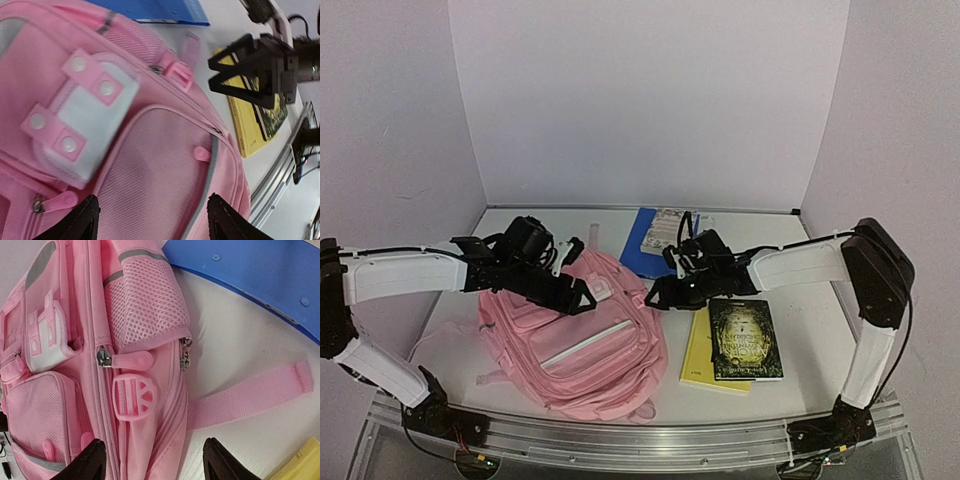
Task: Pack the student bag
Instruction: Adjust the student bag at the center of the board.
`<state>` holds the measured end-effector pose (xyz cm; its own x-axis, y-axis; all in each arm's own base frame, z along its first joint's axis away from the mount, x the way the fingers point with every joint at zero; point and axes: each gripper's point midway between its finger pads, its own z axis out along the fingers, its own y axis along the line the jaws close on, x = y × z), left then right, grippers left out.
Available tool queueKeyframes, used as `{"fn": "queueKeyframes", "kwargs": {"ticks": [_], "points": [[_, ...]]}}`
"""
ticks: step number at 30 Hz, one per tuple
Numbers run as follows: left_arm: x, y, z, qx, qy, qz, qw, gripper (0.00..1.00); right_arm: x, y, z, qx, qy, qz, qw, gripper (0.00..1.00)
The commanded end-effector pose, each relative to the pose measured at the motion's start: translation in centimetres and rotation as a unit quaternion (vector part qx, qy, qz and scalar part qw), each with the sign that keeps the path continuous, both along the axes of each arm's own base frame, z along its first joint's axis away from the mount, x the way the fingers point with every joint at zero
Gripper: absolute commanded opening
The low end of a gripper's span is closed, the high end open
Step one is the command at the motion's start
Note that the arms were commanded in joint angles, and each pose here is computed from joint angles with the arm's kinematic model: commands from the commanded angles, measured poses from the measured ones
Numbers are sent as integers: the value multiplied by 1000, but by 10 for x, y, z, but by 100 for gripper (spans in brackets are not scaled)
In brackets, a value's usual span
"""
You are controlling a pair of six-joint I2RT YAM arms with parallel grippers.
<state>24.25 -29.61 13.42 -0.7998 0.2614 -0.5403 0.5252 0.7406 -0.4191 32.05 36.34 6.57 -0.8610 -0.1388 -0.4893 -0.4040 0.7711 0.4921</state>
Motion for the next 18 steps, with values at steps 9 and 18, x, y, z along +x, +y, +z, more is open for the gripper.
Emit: {"fn": "queueKeyframes", "kwargs": {"ticks": [9, 18], "points": [[27, 153, 2, 6, 58, 333, 941, 96, 28, 46, -7, 34, -18, 30, 999, 46], [12, 183, -48, 10, 130, 388, 912, 100, 3, 45, -20, 46, 8, 34, 998, 10]]}}
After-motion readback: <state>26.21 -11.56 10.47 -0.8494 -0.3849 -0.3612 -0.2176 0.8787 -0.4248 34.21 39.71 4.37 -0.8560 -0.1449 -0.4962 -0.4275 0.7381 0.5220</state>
